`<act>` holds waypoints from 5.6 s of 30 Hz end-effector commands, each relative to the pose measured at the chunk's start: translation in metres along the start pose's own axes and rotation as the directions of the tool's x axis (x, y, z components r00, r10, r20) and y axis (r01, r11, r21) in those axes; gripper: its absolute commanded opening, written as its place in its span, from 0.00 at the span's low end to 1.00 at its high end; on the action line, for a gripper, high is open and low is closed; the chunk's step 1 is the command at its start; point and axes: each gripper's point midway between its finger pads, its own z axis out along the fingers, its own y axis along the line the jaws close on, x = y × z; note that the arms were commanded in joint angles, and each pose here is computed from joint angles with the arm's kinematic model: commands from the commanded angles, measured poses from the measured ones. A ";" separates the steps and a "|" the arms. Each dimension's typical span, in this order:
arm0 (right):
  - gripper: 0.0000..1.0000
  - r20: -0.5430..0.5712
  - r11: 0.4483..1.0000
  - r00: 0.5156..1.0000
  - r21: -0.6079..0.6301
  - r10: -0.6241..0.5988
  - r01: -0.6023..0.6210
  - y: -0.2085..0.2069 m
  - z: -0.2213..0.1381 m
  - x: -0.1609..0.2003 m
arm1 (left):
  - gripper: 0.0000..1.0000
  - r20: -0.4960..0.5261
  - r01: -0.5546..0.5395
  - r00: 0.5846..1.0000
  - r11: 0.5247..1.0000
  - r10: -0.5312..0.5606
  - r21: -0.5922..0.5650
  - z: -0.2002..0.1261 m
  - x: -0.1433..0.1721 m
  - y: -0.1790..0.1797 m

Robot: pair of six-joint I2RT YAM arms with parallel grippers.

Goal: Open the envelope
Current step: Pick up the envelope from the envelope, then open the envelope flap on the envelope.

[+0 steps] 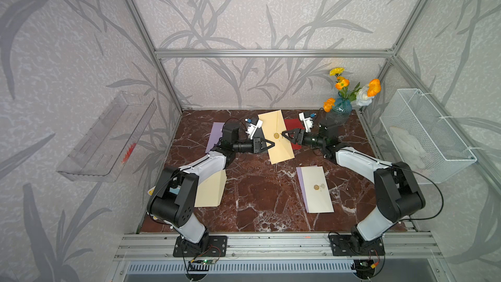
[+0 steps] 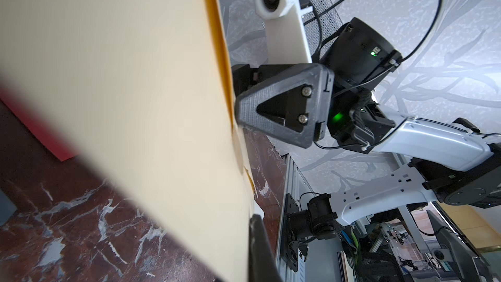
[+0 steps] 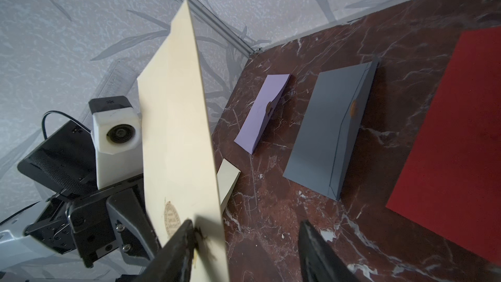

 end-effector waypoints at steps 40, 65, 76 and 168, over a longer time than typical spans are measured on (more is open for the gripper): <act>0.00 -0.048 0.966 0.998 -0.255 0.039 -0.050 0.037 0.000 0.007 | 0.35 0.250 0.060 0.964 0.990 -0.091 0.128 -0.020 -0.071 0.015; 0.00 -0.037 0.957 0.997 -0.278 0.073 -0.080 0.037 0.014 0.003 | 0.00 0.207 0.063 0.974 0.989 -0.090 0.134 -0.008 -0.056 0.009; 0.57 -0.083 0.984 0.985 0.082 -0.151 0.158 0.025 0.005 0.017 | 0.00 0.193 0.038 0.981 0.995 -0.018 -0.097 -0.022 -0.056 0.014; 0.66 -0.404 0.106 0.506 0.693 -0.762 0.713 0.028 0.049 0.070 | 0.00 0.294 0.340 0.932 0.790 -0.211 -0.510 -0.076 -0.021 0.040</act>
